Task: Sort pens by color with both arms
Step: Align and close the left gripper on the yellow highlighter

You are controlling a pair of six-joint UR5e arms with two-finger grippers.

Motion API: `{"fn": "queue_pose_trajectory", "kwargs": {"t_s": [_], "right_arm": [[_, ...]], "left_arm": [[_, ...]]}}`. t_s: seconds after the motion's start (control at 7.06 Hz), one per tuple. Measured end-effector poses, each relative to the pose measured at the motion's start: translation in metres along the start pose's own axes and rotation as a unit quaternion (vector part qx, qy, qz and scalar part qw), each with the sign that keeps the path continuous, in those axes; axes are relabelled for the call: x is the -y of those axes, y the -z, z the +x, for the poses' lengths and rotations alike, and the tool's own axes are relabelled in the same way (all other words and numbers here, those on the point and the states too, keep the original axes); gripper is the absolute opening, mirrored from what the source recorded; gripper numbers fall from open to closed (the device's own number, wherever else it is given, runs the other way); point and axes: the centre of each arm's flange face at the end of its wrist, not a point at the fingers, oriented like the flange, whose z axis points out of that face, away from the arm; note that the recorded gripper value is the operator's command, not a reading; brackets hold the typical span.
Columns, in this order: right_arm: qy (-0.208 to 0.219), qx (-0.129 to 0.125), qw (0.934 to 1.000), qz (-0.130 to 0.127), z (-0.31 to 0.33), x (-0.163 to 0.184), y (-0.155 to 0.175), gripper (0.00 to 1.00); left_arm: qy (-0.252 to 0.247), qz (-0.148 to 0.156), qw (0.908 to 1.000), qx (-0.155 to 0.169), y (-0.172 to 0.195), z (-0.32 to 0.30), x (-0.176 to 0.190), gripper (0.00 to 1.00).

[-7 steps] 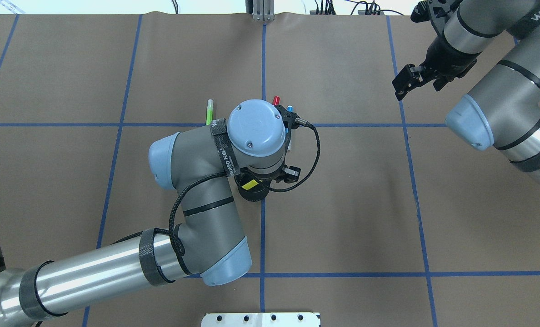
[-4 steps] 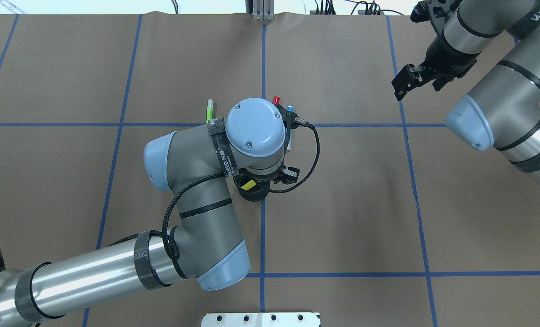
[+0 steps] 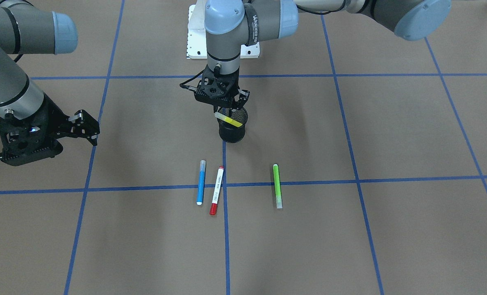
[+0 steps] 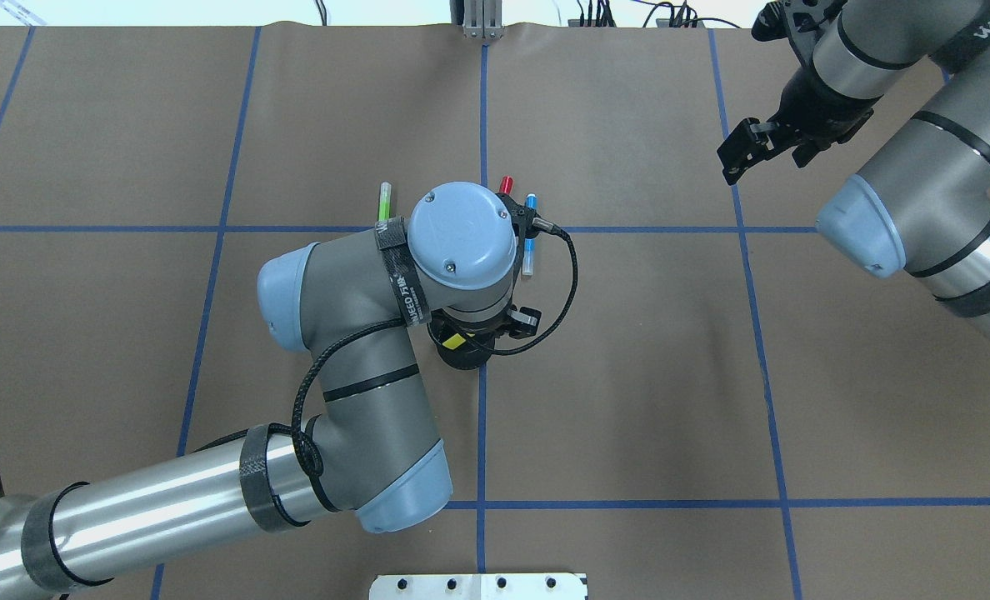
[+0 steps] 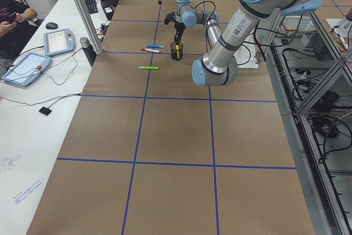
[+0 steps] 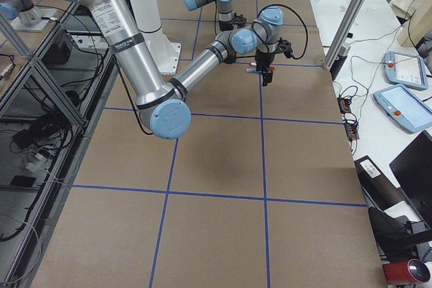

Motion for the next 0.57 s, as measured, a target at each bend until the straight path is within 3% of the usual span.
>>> {"fn": "queue_pose_trajectory", "kwargs": {"t_s": [0.57], "right_arm": [[0.001,0.0,1.0,0.0,-0.0009,-0.0005,-0.0001,0.99]], "left_arm": [[0.001,0.007,1.0,0.0,0.0046,-0.0006,0.0041,0.5]]}}
